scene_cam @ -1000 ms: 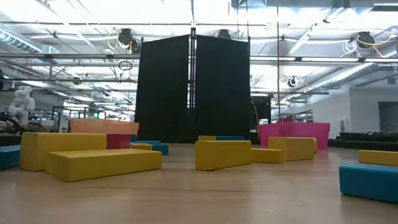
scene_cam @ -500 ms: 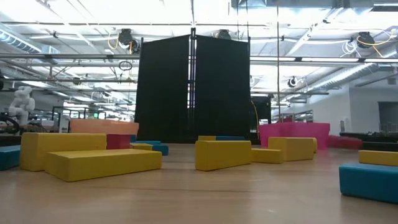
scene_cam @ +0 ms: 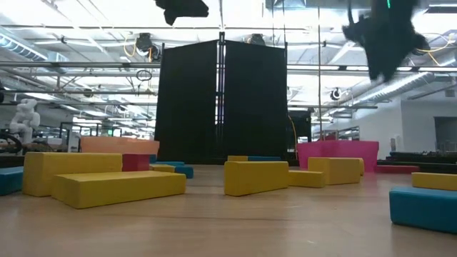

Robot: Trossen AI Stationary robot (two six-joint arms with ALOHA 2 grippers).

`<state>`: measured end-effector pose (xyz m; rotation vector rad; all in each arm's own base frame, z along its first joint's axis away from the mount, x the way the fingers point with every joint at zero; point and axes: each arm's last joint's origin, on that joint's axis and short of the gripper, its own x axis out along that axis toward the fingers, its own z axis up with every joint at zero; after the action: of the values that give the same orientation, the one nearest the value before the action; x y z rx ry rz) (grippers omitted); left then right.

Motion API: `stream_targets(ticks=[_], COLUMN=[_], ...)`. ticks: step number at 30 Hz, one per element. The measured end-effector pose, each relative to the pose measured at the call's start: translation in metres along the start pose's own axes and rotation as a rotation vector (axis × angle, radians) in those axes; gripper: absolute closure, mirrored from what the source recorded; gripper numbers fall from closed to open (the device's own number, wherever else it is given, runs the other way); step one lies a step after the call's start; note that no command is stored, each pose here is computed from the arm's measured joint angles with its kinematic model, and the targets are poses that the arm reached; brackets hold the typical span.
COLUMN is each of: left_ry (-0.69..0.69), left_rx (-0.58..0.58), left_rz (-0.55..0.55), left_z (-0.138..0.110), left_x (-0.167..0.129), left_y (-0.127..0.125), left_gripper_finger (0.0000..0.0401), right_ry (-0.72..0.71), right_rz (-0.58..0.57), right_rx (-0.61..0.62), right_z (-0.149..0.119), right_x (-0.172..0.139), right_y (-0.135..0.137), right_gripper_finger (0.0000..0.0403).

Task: Sort blocks
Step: Put the right red block into the red transparent bin

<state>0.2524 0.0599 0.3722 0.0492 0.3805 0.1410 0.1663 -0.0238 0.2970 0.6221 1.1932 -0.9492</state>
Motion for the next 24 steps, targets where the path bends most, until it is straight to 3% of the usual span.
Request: stream_targets(ticks=[3,6,11,14,18,24], left_ry=[0.010,0.012,0.019,0.021,0.028,0.056], left_rx=[-0.001,0.000,0.001,0.001,0.001,0.001], left_rz=[0.025,0.055,0.110,0.133,0.153,0.151], left_z=[-0.001,-0.001,-0.001,-0.001,-0.002,-0.004], left_x=[0.000,0.000,-0.001,-0.001,-0.001,-0.001], left_y=[0.001,0.002,0.003,0.004,0.004,0.004], left_gripper_finger=[0.0267,0.0242,0.0228,0.0228,0.0228,0.0228], right_ry=[0.111,0.131,0.120,0.116,0.111,-0.025], right_rz=[0.012,0.030,0.027,-0.048,-0.160,-0.265], right_rx=[0.171,0.281,0.225,0.221,0.308,0.461], right_z=[-0.020,-0.030,-0.035,-0.034,-0.031,-0.018], right_x=[0.021,0.040,0.069,0.088,0.107,0.113], right_y=[-0.015,-0.019,-0.014,-0.015,-0.023,-0.035], right_gripper_finger=[0.0160,0.0160,0.0160,0.0161,0.0161,0.0161])
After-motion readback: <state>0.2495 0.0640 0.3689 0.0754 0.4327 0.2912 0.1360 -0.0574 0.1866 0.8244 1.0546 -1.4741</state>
